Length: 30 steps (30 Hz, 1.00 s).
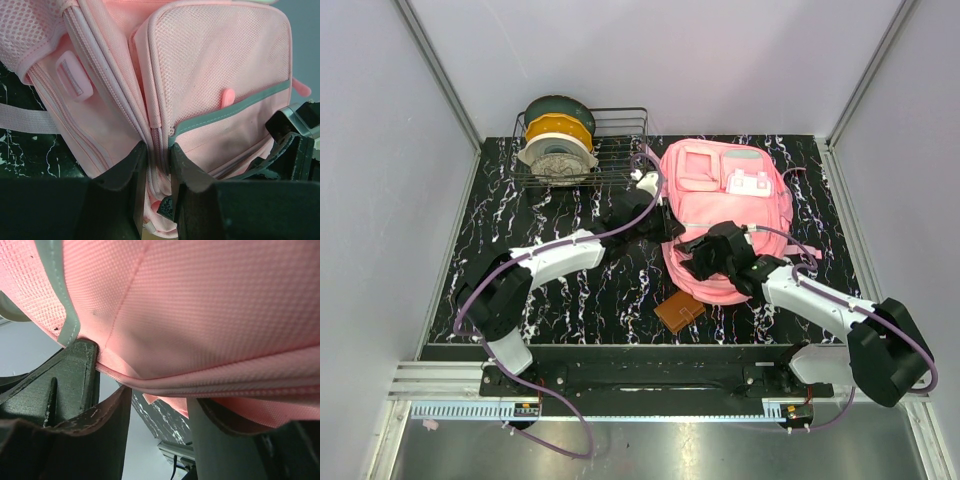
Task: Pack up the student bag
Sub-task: Zip the student bag at the center of the board.
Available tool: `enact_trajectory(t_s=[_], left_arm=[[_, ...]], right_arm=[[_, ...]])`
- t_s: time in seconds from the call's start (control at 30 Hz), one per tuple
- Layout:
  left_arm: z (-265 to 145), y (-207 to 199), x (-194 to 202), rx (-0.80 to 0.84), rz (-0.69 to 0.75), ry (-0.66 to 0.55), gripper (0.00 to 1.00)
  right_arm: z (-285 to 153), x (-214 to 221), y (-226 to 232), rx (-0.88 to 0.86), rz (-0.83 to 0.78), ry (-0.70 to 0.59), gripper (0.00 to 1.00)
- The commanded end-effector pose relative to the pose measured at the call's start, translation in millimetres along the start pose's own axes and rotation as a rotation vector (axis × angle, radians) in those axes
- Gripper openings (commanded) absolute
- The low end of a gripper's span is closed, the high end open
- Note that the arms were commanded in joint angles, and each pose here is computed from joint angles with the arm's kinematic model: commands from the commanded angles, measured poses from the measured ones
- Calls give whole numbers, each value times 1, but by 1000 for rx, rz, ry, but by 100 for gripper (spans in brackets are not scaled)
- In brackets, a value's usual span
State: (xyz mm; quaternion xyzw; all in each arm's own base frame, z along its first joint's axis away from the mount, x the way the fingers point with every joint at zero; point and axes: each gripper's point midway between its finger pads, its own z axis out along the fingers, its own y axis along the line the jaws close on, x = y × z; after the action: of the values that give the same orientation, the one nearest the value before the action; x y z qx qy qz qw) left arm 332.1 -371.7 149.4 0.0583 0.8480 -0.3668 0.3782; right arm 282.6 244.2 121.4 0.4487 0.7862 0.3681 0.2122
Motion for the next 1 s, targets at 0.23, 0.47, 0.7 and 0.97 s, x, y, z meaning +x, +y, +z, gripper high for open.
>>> enact_trajectory(t_s=[0.23,0.47,0.7,0.97], left_arm=[[-25,-81,-50,194,138,-106,0],[-35,-83,-54,182,166,-121,0],[-37,-83,-55,179,168,-125,0],[-39,-88,-60,189,166,-134,0]], right_arm=[[15,-7,-29,116,35,-53,46],[20,-10,-32,113,46,-72,34],[20,-10,-30,116,12,-73,15],[11,-22,-42,121,11,-126,19]])
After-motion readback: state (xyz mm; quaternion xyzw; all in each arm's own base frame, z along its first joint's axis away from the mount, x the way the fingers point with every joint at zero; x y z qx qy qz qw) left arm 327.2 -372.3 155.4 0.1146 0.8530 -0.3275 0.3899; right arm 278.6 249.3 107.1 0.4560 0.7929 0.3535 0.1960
